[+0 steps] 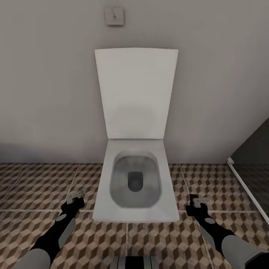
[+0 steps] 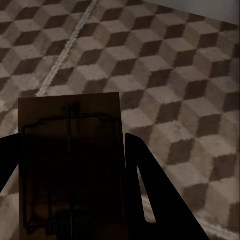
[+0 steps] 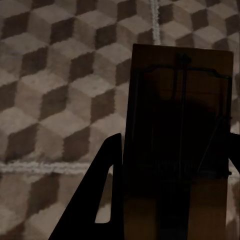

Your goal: Take the four mousetraps from the cabinet in the bathroom and place them on the bathroom floor. Make sure all four end up on the same floor surface, and ensure that at least two of them are either under or directly next to the same bathroom sink.

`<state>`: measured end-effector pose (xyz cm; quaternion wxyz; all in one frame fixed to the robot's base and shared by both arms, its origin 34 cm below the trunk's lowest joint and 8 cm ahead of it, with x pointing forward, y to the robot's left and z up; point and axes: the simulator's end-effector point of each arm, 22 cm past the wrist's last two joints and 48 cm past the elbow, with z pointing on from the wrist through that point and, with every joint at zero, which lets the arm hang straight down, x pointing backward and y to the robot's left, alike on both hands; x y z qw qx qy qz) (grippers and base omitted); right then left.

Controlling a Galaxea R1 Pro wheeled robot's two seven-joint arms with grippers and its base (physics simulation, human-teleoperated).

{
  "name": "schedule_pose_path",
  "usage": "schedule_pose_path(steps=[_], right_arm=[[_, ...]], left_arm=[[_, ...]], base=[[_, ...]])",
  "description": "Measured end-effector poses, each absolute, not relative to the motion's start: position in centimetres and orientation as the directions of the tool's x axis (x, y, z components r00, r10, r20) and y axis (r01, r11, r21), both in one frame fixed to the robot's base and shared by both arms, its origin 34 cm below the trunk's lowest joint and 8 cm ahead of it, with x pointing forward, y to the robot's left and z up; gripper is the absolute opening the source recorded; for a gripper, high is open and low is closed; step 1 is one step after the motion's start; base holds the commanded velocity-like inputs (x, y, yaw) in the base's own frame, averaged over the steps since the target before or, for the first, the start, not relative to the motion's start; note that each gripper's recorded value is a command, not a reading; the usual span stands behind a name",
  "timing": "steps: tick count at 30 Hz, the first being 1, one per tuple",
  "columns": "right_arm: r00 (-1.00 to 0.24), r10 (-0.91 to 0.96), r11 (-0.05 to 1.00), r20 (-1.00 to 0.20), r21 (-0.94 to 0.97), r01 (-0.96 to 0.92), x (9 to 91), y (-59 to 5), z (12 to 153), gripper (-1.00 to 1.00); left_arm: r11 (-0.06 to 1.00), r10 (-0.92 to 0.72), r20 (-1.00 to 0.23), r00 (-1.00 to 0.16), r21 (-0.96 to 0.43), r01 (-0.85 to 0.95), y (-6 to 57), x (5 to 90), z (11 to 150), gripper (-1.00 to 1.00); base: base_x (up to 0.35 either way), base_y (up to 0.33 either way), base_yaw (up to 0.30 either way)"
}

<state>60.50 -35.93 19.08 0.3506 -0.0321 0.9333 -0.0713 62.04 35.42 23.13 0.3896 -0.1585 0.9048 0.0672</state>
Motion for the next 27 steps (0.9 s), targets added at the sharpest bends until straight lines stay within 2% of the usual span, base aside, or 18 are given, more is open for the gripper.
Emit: schedule_pose_path(steps=[27], right_arm=[[-0.815,-0.126,0.987,-0.565,-0.157,-0.044,58.3,-35.8,15.5,-1.0]], left_arm=[[0.943,-0.235,-0.687,-0.688,0.012,-0.334,34.9,60.5,19.9,-1.0]], base=[[0.0,0.0,0.0]])
